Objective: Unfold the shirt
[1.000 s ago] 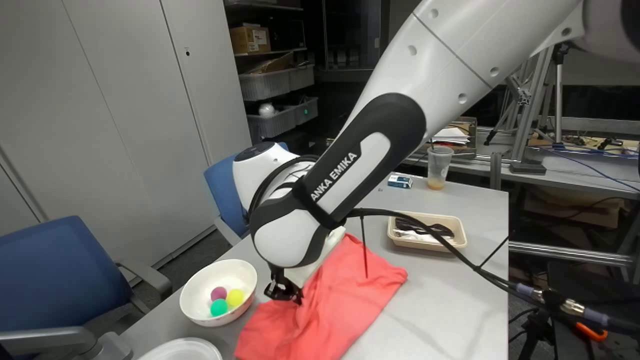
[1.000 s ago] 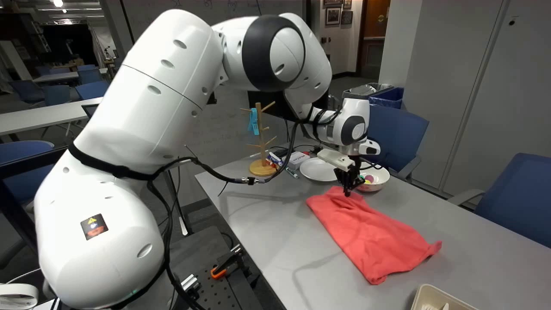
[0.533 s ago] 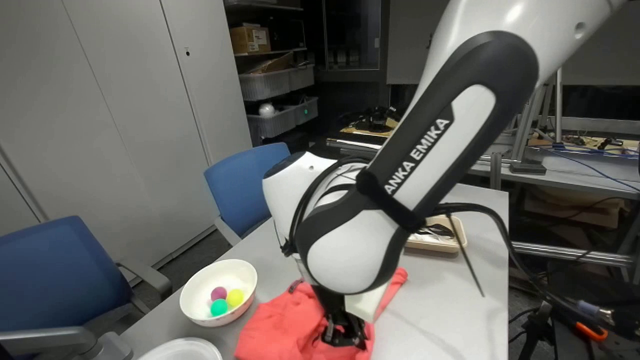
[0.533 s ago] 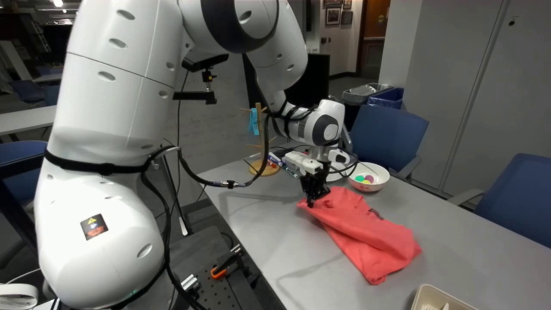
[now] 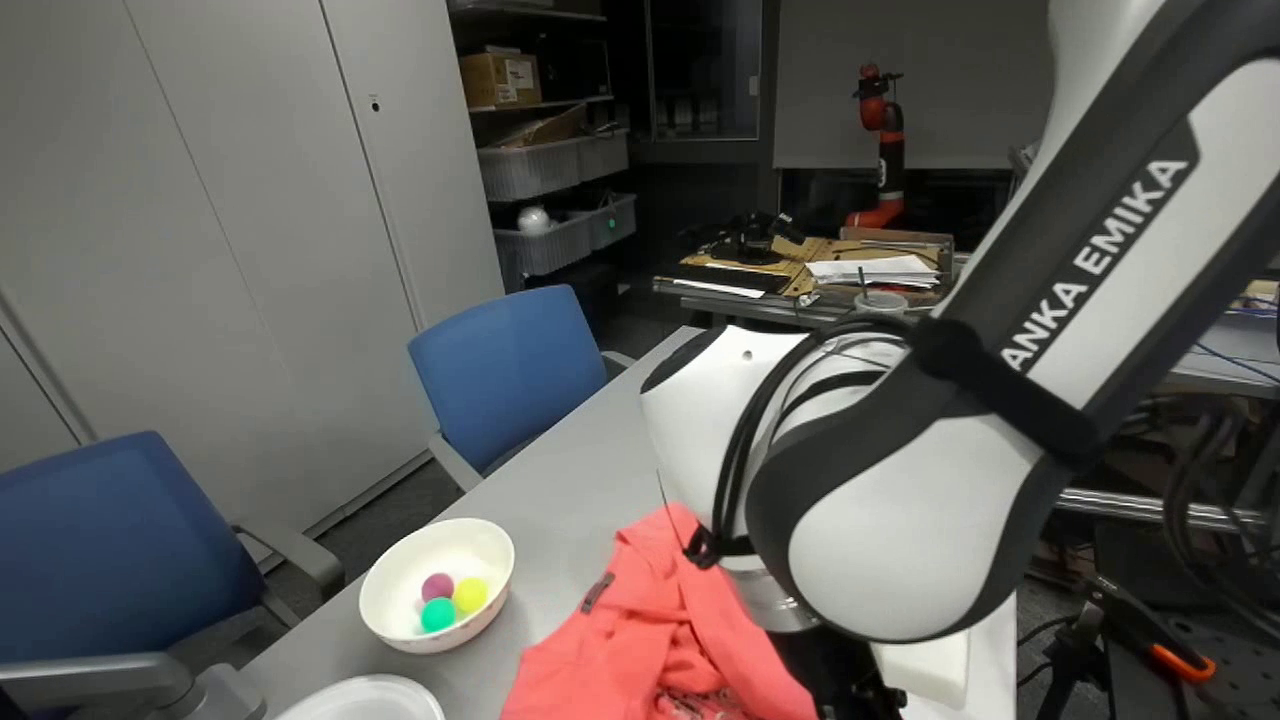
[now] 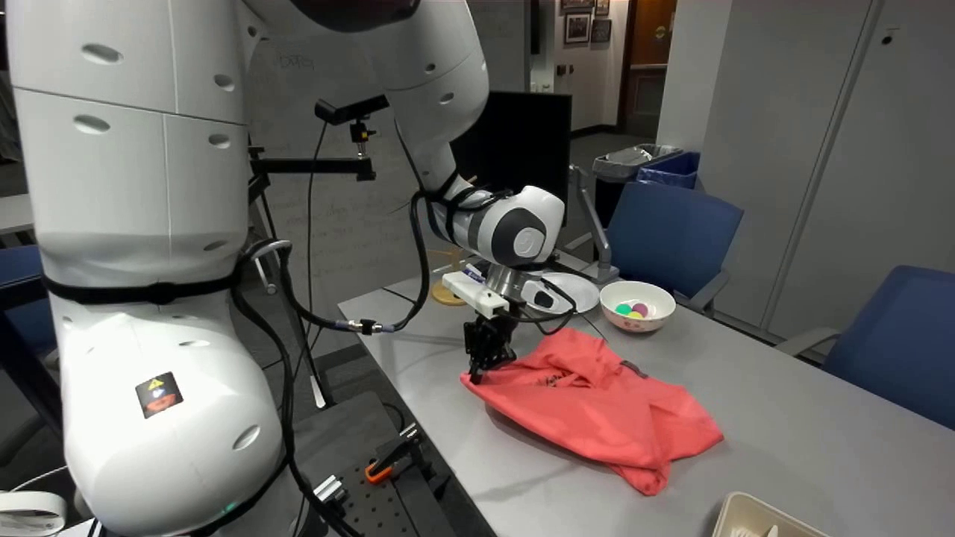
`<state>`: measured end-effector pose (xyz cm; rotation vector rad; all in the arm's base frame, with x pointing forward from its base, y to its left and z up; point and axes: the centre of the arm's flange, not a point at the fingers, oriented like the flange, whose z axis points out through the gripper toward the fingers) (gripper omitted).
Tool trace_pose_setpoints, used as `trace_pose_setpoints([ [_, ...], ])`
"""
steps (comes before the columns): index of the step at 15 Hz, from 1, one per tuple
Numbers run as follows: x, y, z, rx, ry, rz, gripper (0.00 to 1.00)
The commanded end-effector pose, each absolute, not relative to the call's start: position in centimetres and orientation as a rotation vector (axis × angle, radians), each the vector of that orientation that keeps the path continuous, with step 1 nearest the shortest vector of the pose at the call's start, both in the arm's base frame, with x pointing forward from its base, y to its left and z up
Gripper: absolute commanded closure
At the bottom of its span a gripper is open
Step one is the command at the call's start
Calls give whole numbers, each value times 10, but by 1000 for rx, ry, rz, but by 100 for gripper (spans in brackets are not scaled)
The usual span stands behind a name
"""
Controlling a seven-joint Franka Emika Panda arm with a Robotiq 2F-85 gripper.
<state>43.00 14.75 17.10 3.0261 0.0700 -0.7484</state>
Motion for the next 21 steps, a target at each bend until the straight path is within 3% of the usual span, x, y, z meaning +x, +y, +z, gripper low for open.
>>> trace_pose_setpoints([
  [1, 403, 140, 191, 3094, 107, -855, 99],
  [2, 413, 159, 174, 3122, 83, -925, 99],
  [3, 414, 160, 171, 3140, 86, -955, 71],
  [5, 415, 166, 168, 3166, 102, -984, 64],
  [8, 415, 166, 166, 3184, 104, -997, 41],
  [13, 434, 147, 176, 3121, 134, -754, 4],
  [14, 441, 140, 179, 3111, 127, -707, 0],
  [21, 512, 74, 185, 3071, -55, -351, 0],
])
